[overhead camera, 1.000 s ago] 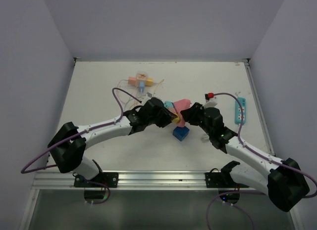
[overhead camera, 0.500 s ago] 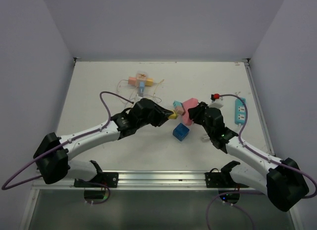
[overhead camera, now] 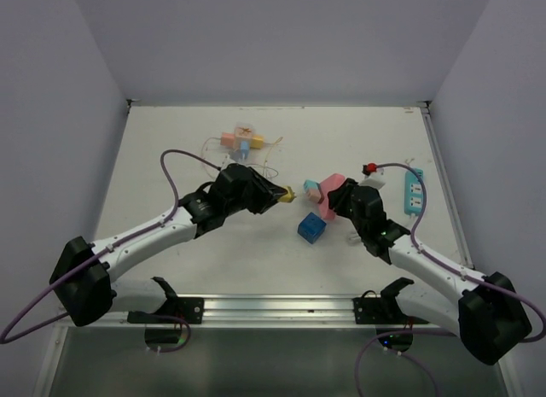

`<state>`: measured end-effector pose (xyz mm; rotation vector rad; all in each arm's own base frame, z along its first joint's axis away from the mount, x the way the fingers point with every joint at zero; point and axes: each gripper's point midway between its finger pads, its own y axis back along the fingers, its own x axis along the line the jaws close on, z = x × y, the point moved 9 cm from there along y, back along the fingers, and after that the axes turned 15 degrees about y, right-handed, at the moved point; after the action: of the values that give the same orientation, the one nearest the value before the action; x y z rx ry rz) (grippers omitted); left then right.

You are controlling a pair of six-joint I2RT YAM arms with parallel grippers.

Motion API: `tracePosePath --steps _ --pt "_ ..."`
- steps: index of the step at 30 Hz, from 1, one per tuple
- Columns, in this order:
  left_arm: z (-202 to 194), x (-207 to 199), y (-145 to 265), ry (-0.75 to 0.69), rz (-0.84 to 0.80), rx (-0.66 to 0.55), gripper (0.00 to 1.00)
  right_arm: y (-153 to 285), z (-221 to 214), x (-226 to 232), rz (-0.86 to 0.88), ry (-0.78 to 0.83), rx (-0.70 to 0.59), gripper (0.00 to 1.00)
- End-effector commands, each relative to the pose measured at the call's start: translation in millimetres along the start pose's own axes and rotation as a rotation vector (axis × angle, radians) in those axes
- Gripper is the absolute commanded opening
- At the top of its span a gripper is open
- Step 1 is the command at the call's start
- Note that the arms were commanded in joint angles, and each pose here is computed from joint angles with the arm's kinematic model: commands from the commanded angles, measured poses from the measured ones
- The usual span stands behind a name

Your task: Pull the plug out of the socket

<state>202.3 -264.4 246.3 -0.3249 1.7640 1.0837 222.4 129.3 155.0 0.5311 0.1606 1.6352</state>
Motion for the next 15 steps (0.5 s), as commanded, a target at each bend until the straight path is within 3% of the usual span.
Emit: tracePosePath --steps 1,8,15 --pt "20.0 20.3 -2.6 -0.162 0.032 0.015 0.00 9.6 44.3 16.5 0.063 -0.046 -0.139 0.00" --pt "36.0 60.8 -18.3 -0.416 0.034 0.004 0.02 26.0 65.1 23.4 0.135 -0.056 -0.183 0.00" --pt "31.3 82.6 -49.0 -0.452 -0.042 0.098 0.11 35.9 72.0 34.0 0.254 -0.042 -0.175 0.00"
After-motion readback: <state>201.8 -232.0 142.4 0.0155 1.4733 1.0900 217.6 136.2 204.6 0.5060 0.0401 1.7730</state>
